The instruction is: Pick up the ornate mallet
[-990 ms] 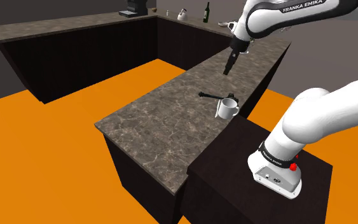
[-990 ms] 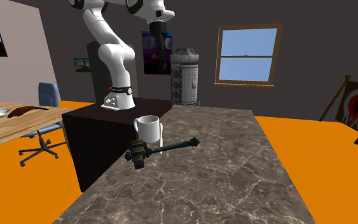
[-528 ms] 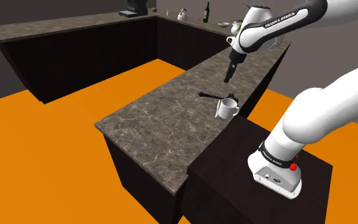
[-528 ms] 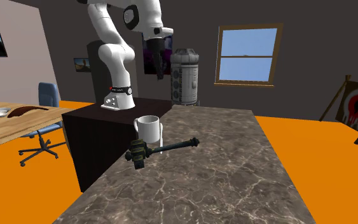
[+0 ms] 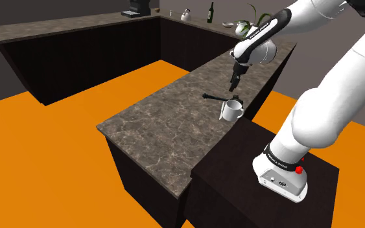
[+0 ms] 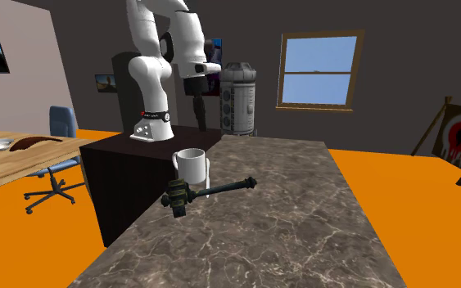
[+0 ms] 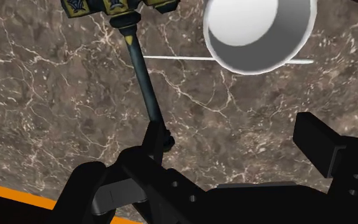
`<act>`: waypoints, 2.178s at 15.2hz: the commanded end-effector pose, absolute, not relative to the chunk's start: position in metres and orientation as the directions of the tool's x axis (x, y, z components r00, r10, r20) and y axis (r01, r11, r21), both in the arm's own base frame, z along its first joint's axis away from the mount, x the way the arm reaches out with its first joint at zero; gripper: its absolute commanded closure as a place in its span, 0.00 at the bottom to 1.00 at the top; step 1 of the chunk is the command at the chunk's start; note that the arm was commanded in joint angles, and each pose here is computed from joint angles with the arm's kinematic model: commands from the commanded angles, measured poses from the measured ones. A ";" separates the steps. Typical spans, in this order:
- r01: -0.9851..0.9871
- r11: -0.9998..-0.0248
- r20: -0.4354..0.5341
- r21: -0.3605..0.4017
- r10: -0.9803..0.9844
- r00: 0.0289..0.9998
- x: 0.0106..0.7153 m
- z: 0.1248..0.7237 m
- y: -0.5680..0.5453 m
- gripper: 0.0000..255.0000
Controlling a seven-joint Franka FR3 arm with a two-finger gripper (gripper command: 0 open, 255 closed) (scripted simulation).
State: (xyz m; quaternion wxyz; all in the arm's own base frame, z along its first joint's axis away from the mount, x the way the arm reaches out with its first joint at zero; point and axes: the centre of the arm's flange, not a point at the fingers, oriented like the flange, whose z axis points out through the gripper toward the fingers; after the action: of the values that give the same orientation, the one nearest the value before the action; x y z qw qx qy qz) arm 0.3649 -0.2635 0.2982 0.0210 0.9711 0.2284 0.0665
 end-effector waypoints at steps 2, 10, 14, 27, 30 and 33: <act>0.470 -0.879 0.115 0.074 0.476 0.872 0.372 0.268 -0.289 0.00; 0.543 -0.837 0.104 0.071 0.548 0.830 0.396 0.187 -0.355 0.00; 0.560 -0.826 0.101 0.070 0.564 0.819 0.402 0.157 -0.370 0.00; 0.560 -0.826 0.101 0.070 0.564 0.819 0.403 0.129 -0.370 1.00; 0.560 -0.826 0.101 0.070 0.564 0.819 0.403 0.129 -0.370 1.00; 0.560 -0.826 0.101 0.070 0.564 0.819 0.402 0.138 -0.370 1.00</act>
State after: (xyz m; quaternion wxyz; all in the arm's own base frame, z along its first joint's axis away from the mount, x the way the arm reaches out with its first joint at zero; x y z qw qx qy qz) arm 0.4022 -0.3699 0.1353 0.0184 0.9536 0.2948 0.0587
